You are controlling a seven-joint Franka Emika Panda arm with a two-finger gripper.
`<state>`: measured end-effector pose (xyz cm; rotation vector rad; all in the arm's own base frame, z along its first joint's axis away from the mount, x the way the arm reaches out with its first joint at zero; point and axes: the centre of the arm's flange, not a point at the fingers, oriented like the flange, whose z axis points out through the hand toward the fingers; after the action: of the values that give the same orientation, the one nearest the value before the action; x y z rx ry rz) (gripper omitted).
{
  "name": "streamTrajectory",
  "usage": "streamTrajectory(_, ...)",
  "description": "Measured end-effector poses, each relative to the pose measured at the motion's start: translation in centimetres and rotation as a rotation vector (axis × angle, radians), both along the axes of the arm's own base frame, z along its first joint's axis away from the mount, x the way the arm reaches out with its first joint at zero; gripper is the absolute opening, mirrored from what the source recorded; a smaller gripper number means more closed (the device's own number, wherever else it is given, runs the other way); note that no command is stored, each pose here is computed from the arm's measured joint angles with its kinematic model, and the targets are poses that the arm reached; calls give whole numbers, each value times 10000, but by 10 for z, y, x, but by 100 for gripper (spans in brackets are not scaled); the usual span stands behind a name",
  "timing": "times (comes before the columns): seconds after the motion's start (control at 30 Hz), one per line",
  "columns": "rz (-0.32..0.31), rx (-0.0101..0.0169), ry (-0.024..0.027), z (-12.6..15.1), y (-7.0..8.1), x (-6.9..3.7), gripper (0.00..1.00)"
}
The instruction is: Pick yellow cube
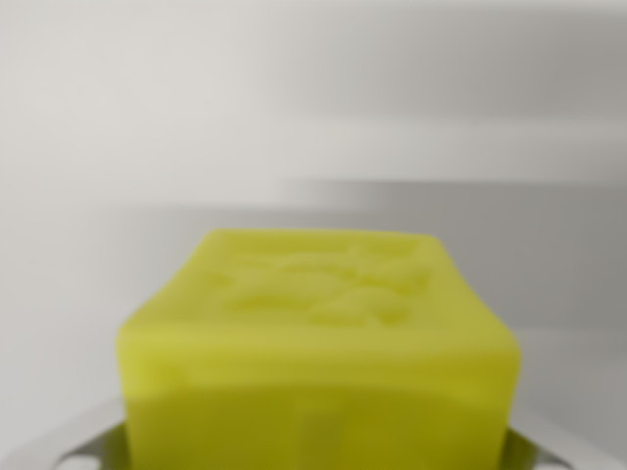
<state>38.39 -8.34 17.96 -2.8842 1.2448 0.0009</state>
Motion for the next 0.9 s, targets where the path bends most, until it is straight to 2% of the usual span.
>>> streamTrajectory(0.9, -1, 6, 8, 67, 0, 0, 0)
